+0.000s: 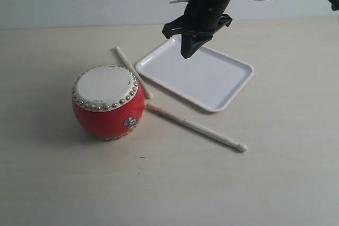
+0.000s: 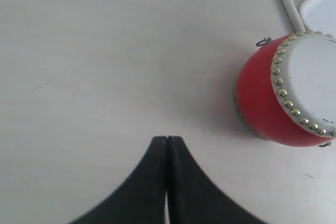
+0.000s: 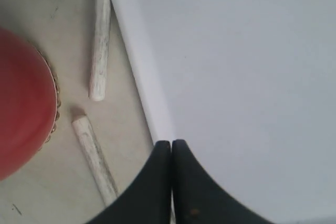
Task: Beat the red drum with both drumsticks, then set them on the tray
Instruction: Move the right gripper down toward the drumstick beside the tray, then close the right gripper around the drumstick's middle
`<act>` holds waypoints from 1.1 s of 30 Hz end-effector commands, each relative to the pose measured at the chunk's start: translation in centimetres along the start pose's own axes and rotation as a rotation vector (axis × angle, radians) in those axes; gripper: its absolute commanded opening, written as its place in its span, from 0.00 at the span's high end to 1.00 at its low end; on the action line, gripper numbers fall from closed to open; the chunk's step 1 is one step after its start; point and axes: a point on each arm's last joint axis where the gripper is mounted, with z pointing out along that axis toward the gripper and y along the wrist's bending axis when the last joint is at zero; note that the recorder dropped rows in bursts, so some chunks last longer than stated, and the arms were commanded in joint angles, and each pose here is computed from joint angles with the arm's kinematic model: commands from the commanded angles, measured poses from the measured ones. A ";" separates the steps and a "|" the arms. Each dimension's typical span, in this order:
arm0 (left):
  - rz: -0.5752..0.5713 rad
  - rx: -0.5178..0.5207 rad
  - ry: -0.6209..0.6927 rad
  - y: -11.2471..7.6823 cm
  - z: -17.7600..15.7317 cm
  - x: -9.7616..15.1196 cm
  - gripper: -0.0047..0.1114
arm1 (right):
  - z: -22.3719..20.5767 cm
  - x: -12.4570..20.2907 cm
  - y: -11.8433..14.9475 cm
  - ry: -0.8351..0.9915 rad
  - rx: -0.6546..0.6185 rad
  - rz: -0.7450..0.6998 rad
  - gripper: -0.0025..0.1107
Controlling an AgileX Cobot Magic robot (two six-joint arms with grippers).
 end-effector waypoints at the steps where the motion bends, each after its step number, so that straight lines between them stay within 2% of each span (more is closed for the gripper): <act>1: 0.029 0.015 0.001 -0.1 0.0 0.2 0.96 | -0.5 0.8 0.2 0.023 0.007 -0.029 0.98; 9: 0.006 0.045 0.058 0.0 1.5 1.9 0.96 | -1.6 3.6 0.9 0.088 0.010 -0.078 0.98; 21: 0.019 0.127 0.060 -0.4 2.3 2.7 0.96 | 0.1 6.1 0.8 0.188 -0.015 -0.051 0.97; 27: 0.020 0.128 0.076 -0.4 2.3 2.9 0.96 | 0.9 7.5 1.4 0.220 -0.094 -0.064 0.78; 33: 0.015 0.135 0.077 -0.5 2.3 2.9 0.96 | 1.8 8.8 1.2 0.273 -0.092 -0.112 0.62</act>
